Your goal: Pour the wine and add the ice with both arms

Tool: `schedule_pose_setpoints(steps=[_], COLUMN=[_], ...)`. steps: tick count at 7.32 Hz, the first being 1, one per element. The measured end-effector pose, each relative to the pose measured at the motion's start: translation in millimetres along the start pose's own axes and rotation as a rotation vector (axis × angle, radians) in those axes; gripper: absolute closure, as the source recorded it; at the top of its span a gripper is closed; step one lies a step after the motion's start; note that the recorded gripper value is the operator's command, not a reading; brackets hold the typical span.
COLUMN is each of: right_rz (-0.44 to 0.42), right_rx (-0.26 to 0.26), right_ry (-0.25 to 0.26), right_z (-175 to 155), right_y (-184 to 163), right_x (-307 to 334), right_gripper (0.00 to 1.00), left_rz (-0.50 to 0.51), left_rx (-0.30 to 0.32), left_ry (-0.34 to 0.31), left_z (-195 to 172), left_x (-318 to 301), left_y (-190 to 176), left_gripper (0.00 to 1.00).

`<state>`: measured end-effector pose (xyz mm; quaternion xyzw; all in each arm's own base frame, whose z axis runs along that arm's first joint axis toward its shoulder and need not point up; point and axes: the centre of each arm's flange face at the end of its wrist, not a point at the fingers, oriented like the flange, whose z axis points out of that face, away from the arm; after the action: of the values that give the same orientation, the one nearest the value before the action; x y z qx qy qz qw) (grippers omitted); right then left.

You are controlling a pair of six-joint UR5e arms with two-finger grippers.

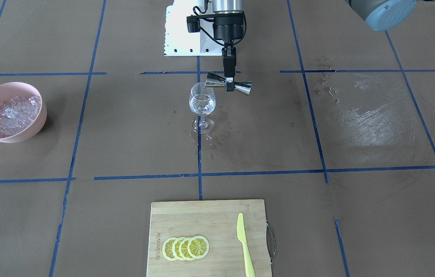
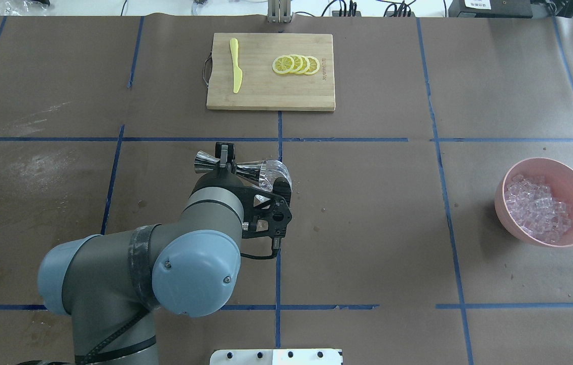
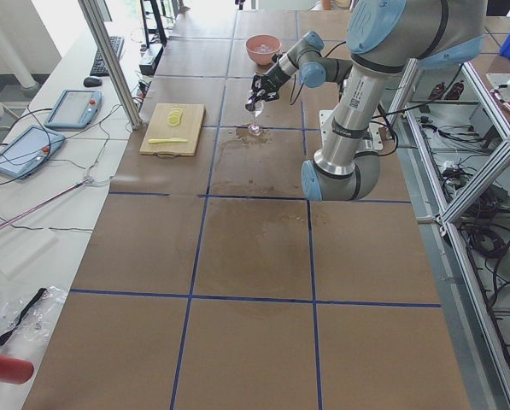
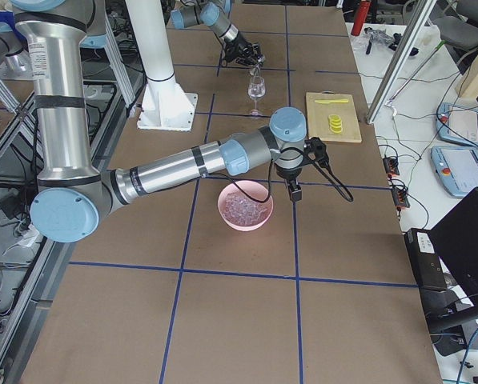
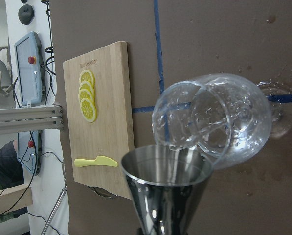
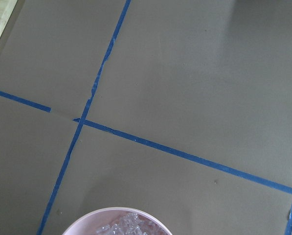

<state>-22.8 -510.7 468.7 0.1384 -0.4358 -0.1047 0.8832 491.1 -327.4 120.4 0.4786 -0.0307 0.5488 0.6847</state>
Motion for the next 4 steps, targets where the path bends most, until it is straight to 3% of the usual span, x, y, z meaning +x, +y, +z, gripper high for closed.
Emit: schedule_pose_setpoints(steps=[3,4], right_rz=[0.001,0.001], right_rx=[0.000,0.000], right_ry=[-0.002,-0.001], right_z=[-0.1,-0.1], right_y=[0.0,0.0], right_x=[-0.7,-0.7], right_gripper=[0.00,0.00], left_rz=[0.020,-0.042], left_rx=[0.001,0.005], left_ry=[-0.004,-0.017], left_z=[-0.5,-2.9], left_x=[-3.6,-9.2], left_y=[0.5,6.5], left_gripper=[1.00,1.00])
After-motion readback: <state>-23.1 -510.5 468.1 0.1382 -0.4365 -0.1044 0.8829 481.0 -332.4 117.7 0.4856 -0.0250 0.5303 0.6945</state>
